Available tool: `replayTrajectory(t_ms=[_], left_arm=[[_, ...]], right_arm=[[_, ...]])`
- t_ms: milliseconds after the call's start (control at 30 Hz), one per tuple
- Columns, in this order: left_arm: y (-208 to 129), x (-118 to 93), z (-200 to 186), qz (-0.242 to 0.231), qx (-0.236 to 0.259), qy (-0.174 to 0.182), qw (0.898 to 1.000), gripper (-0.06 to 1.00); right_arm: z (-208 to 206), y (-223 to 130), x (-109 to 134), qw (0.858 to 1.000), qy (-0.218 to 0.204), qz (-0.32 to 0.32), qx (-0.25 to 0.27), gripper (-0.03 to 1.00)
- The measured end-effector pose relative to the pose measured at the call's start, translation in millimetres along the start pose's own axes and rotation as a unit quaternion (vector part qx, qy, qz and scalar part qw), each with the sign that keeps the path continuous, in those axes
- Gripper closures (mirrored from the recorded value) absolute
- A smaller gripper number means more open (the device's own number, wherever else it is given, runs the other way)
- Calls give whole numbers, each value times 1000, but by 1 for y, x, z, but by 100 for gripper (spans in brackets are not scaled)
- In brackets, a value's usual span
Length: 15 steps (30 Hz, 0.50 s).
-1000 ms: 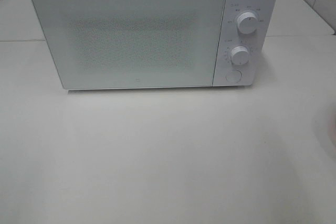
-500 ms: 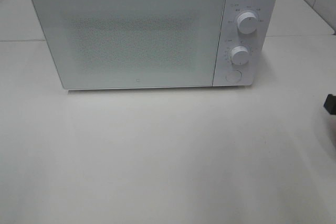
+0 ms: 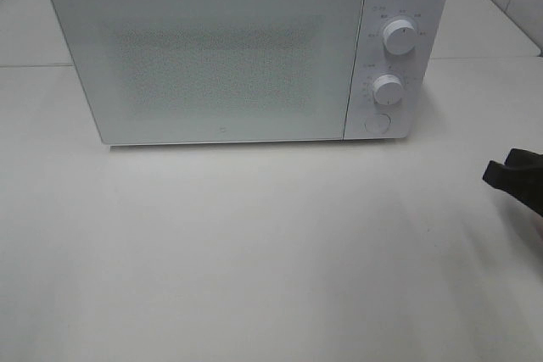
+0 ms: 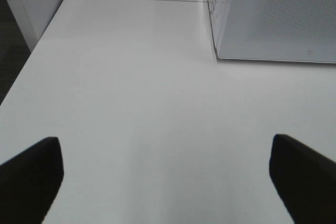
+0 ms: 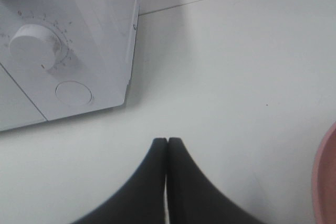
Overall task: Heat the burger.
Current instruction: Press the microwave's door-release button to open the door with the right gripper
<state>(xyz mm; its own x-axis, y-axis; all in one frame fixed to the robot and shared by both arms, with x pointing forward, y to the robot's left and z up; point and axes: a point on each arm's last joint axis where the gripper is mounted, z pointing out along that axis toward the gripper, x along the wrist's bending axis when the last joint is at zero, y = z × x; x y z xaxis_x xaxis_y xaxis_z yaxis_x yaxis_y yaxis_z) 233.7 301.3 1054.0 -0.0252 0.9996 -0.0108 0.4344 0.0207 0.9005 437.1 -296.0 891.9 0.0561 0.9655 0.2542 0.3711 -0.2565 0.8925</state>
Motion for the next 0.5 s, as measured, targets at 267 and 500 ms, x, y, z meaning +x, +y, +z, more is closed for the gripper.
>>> replayTrajectory(t_ms=[267, 500], left_arm=[[0, 0, 0, 0, 0, 0, 1000, -5], [0, 0, 0, 0, 0, 0, 1000, -5]], right_arm=[[4, -5, 18, 996, 24, 90, 10, 95], [26, -16, 50, 984, 17, 175, 13, 95]])
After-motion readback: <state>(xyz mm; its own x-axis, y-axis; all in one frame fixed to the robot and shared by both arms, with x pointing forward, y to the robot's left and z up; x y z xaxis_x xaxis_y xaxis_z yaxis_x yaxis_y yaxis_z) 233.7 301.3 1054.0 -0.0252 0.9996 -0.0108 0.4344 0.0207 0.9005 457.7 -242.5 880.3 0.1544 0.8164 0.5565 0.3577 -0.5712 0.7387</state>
